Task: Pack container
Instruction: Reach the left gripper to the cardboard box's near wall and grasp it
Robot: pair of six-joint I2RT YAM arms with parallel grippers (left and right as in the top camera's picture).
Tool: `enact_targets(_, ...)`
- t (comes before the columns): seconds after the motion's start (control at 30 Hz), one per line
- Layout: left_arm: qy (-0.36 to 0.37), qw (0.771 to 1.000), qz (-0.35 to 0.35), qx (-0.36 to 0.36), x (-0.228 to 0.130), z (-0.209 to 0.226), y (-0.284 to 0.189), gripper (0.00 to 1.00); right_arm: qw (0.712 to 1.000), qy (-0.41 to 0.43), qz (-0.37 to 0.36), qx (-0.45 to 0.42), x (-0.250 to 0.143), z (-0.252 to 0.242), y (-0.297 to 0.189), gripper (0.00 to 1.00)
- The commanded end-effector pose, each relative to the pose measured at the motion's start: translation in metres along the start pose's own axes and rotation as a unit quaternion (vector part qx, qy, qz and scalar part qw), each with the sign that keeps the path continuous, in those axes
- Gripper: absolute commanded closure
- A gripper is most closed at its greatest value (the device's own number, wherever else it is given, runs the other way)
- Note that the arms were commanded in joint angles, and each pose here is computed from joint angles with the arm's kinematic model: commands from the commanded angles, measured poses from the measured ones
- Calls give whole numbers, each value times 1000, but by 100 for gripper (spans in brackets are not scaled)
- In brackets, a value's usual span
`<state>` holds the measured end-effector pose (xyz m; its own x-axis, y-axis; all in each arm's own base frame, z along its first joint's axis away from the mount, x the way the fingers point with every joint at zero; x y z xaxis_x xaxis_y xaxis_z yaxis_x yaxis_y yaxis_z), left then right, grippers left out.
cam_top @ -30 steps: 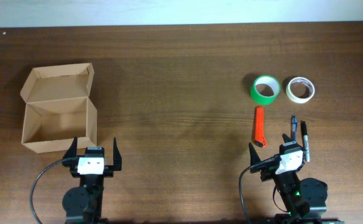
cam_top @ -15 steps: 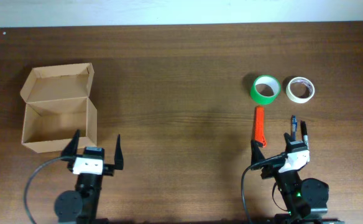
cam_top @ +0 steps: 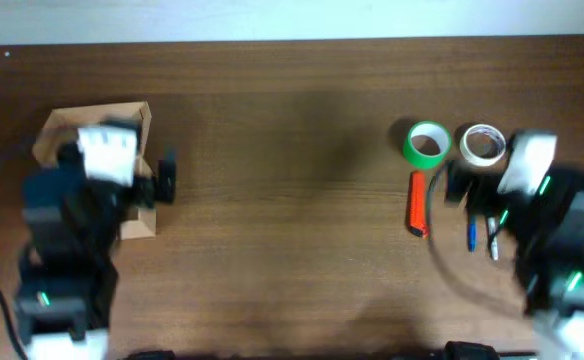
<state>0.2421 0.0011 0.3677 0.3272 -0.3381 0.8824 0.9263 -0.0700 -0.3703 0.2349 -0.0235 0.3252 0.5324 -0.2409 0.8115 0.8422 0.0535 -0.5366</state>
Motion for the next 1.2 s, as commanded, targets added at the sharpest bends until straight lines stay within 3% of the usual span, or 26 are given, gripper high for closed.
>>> enact_targets(0.0,4,999,33,-14,32,15,16,0,1000,2,24,12,59,2,7,1)
enact_targets(0.17,-7,998,60,-24,45,23,36,0,996,25,85,5,90,2,26,1)
enact_targets(0.4,-14,996,82,-37,36,23,53,0,986,49,158,17,77,-3,57,1)
enact_targets(0.6,-98,973,206,-20,-14,40,94,0,978,61,197,13,67,-7,70,1)
enact_targets(0.83,-129,935,316,-97,-68,31,133,0,976,75,203,7,65,-9,73,1)
enact_targets(1.03,-133,915,367,-96,-93,28,152,25,976,75,203,7,65,-9,73,1)
enact_targets(1.17,-126,899,416,-58,-110,32,157,26,977,72,201,-6,65,-11,73,1)
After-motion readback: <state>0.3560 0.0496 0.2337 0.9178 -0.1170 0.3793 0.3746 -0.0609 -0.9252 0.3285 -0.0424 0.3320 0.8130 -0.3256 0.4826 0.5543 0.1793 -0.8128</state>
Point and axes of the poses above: each gripper's point midway between its finger pads, its own y axis out along the fingers, its own z axis along the line the jaws close on, x = y × z, the point moved 9 cm from there along -y, back along the fingers, and after that the axes turned 8 degrees about y, right-handed, at the moved point
